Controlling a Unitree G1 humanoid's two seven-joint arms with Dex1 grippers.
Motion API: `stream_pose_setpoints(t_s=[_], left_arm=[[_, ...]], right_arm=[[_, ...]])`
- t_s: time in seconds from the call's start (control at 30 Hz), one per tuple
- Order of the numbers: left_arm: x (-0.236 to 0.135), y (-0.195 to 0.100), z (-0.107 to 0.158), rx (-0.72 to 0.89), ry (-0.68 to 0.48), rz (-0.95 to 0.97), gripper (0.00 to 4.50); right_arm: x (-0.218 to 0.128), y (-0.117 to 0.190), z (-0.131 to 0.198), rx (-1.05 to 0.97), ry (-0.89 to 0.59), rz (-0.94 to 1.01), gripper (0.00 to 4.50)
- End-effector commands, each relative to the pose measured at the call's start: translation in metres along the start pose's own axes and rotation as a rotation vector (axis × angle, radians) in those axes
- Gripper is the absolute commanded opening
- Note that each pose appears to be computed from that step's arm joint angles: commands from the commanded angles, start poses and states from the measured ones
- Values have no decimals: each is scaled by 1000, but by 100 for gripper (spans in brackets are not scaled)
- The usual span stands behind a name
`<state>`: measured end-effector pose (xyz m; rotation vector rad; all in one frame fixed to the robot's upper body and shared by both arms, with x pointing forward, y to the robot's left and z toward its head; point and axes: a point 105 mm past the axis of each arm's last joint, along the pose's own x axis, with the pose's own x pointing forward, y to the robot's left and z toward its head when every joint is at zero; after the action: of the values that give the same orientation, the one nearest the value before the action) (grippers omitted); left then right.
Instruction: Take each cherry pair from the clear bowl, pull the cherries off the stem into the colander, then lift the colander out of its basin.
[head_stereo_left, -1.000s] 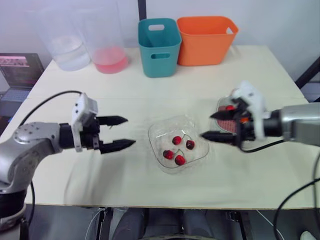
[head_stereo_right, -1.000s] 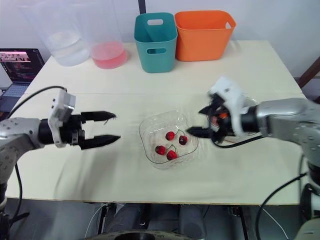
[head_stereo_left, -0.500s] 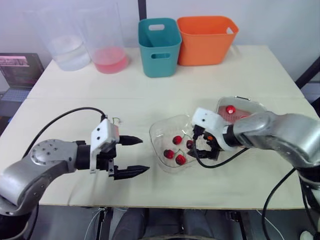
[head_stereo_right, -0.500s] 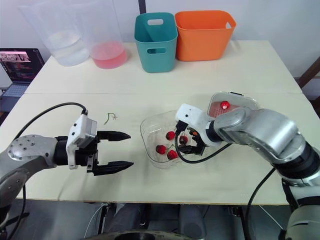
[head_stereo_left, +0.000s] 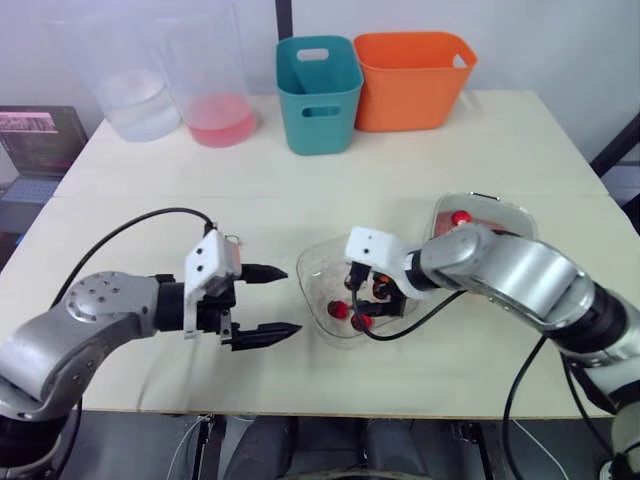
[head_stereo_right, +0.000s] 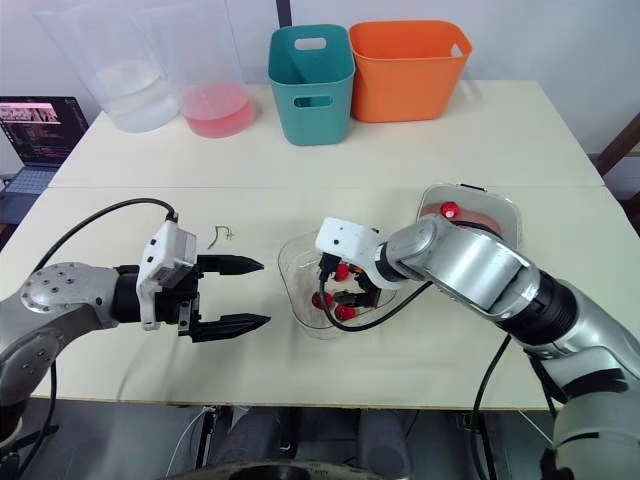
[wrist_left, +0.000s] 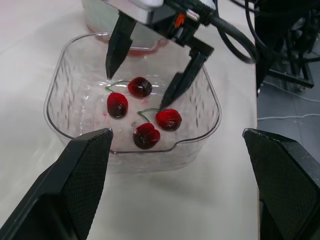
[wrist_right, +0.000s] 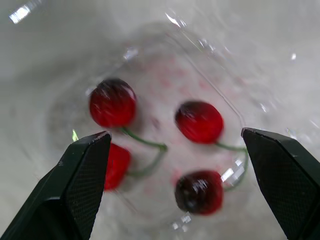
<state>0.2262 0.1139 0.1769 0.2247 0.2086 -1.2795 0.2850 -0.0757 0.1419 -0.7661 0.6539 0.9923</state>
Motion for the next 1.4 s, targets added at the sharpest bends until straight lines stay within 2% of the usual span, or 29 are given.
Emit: stream_pose_setpoints(t_s=[0.03,0.27,0.4,0.53,0.73,0.93,1.1,1.13,1.17,1.27,1.4], left_arm=[[1,2,6,43,-17,4,439],[4,2,9,51,-34,11,439],[4,2,9,55,-36,20,450],[4,4,10,59,-40,33,450],[4,8,10,62,-45,48,450],[4,11,11,67,-48,56,450],[6,11,12,71,-51,55,450],[5,11,12,71,-51,55,450],[5,10,12,71,-50,55,450],[3,9,9,64,-29,45,450],[0,8,6,65,6,24,450]], right_arm=[[2,-4,5,-3,-15,-37,450],[15,-14,0,17,12,-87,450],[20,-14,0,14,16,-88,322],[24,-13,1,3,18,-87,110],[18,-8,10,-67,-16,-78,110],[10,10,39,-171,-132,0,110],[16,2,33,-245,-120,-42,110],[14,-2,32,-245,-116,-53,168],[11,-6,31,-239,-115,-64,193],[-4,-17,28,-156,-115,-84,341],[-16,-13,24,18,-126,-10,341]])
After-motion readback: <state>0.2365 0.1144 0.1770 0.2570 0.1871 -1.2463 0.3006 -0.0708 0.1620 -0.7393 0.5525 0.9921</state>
